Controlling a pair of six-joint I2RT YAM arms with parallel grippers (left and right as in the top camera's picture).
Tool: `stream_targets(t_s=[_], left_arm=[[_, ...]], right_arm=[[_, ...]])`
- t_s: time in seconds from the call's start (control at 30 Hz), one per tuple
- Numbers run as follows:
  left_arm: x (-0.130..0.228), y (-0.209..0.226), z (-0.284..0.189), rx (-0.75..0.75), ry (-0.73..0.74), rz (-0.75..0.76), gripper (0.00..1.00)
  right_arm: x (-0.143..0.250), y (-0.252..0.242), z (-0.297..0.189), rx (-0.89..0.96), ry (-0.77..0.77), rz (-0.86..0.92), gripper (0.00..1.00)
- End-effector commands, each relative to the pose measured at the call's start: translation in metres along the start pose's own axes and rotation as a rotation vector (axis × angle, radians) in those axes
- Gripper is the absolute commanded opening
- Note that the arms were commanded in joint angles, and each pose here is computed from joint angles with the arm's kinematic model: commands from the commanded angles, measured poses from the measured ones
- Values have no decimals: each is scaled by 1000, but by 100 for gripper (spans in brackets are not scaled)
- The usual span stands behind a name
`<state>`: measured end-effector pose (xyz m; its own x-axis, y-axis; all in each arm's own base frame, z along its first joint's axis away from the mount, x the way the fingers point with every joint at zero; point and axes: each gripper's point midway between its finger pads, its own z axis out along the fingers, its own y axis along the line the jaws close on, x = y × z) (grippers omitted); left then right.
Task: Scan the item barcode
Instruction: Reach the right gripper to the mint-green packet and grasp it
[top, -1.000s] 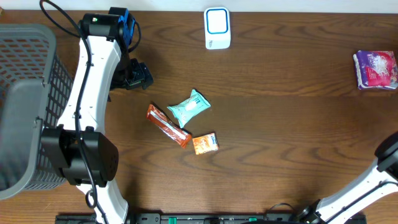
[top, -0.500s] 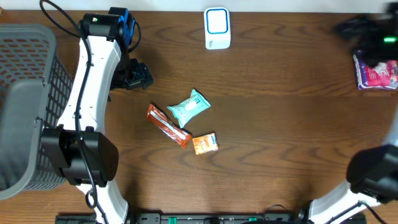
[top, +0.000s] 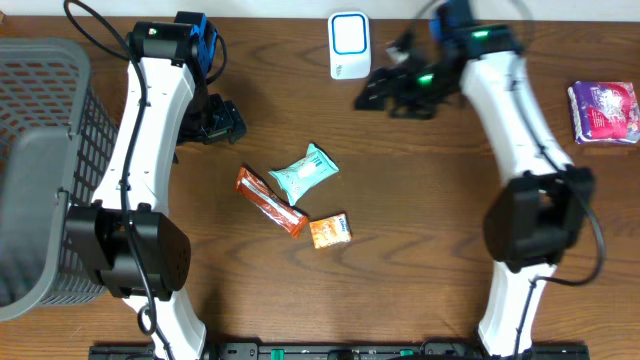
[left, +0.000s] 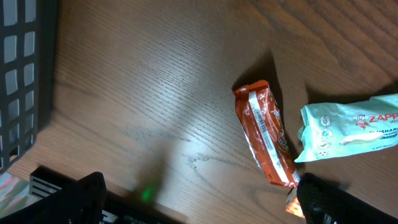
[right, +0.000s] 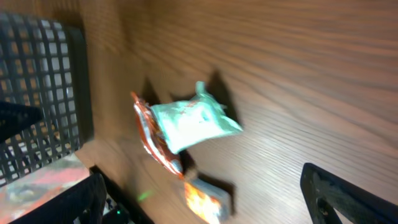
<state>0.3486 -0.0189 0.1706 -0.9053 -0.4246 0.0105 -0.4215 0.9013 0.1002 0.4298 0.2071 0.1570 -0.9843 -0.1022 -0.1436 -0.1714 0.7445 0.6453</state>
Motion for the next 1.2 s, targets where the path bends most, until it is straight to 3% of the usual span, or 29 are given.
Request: stream_targets(t_s=[0.0, 0.17, 0.3, 0.8, 0.97, 1.07, 1.17], left_arm=[[0, 3, 4, -15, 9, -4, 98], [0, 3, 4, -16, 9, -4, 98], [0, 3, 4, -15, 9, -4, 98], [0, 2, 4, -16, 9, -4, 98], [0, 3, 4, -16, 9, -4, 98], [0, 2, 4, -16, 9, -4, 98], [0, 2, 4, -16, 9, -4, 98]], right_arm=[[9, 15, 39, -20, 68, 76, 95], [19, 32, 93, -18, 127, 106, 93], [31, 22, 119, 113, 144, 152, 92], [59, 9, 154, 493, 37, 346, 90], [63, 11, 169, 523, 19, 321, 99], [63, 6, 171, 554, 9, 312, 86], [65, 2, 171, 569, 12, 314, 79]])
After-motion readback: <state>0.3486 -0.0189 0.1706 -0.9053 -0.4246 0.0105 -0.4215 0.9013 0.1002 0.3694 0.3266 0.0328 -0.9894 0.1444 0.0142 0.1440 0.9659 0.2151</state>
